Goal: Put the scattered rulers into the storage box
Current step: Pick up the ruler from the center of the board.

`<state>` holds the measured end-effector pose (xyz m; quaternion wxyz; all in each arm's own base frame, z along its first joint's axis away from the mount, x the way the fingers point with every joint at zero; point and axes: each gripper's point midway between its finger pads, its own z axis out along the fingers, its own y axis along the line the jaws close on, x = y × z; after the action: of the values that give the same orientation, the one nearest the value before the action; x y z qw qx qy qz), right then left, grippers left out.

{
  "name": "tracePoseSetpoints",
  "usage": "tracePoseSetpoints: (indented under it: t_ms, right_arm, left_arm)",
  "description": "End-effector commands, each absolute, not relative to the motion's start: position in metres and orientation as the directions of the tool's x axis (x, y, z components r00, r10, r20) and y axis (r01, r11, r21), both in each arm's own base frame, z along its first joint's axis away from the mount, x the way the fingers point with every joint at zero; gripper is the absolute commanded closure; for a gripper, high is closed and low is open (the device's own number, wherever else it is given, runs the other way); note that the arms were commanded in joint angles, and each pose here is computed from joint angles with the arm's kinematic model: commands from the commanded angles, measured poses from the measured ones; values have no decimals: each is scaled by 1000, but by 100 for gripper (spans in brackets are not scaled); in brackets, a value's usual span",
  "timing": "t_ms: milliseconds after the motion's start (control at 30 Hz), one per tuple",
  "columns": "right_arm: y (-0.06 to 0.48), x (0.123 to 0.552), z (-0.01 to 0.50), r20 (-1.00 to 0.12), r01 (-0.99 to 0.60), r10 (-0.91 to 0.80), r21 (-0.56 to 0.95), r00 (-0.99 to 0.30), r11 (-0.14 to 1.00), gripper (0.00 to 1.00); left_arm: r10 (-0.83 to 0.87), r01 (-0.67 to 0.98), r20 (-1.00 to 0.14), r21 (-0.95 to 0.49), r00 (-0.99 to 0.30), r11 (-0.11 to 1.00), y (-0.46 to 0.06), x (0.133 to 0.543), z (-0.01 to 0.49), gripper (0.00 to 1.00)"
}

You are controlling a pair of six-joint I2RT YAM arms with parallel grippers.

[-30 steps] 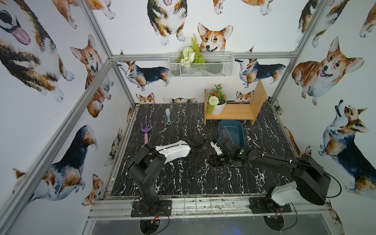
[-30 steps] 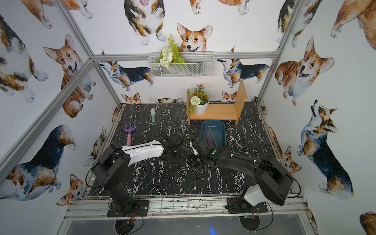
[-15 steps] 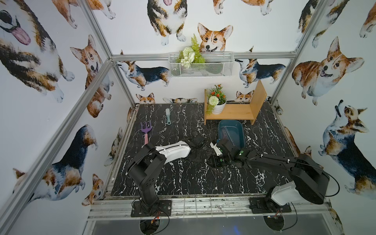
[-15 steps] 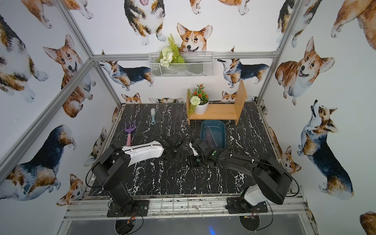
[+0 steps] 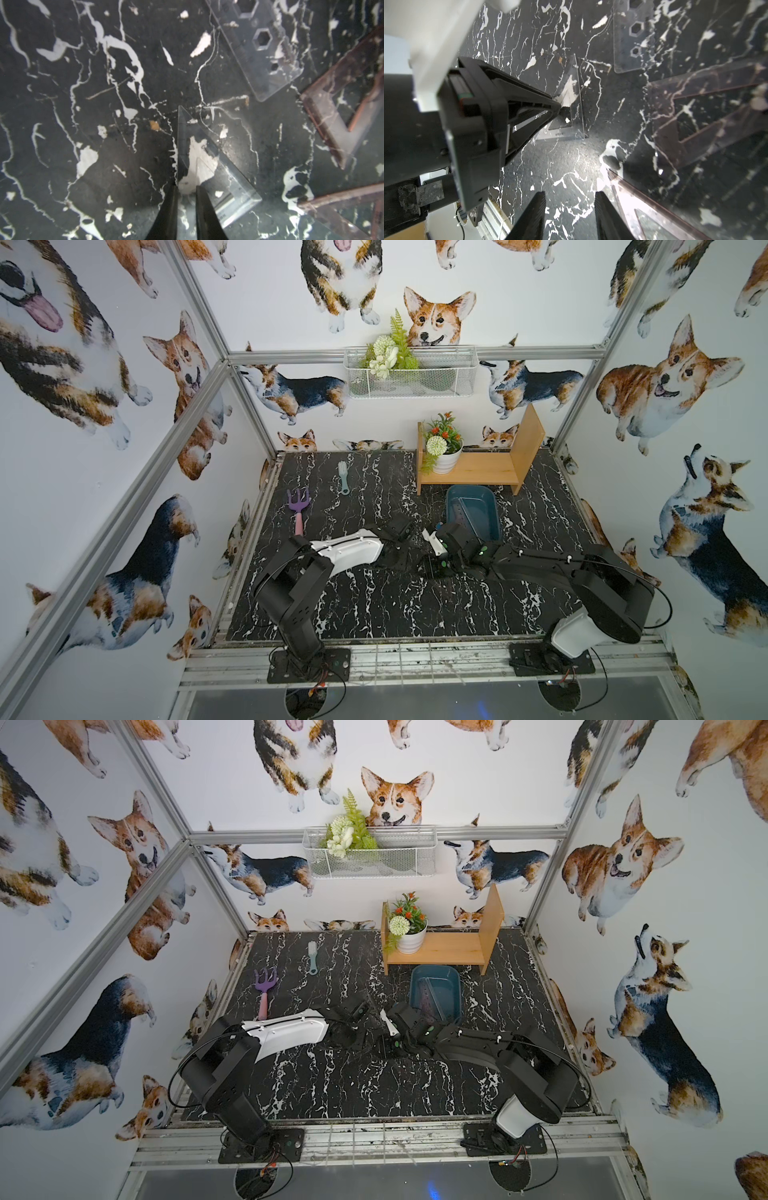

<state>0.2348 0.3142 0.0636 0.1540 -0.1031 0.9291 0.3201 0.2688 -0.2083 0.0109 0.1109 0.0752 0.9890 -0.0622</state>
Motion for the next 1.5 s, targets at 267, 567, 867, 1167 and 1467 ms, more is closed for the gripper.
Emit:
tracePoseSetpoints:
  t_ms: [267, 567, 867, 1167, 1467]
  right_arm:
    - [340, 252, 53, -339, -256, -37, 632, -940, 732, 57]
    - [344, 258, 34, -321, -228, -14, 640, -947, 734, 57]
    - [354, 260, 33, -306, -216, 0, 674, -952, 707, 62]
    - [357, 260, 37, -301, -209, 15, 699, -954, 684, 80]
    - [358, 259, 42, -277, -185, 45, 745, -960, 641, 100]
  left_arm:
    - [140, 162, -161, -131, -977, 978, -200, 254, -2, 83]
    - [138, 160, -155, -143, -978, 977, -200, 252, -4, 83]
    - [134, 158, -154, -149, -979, 976, -201, 252, -4, 83]
    - [126, 151, -170, -142, -977, 978, -200, 255, 2, 82]
    - [113, 140, -211, -121, -971, 983, -196, 264, 23, 71]
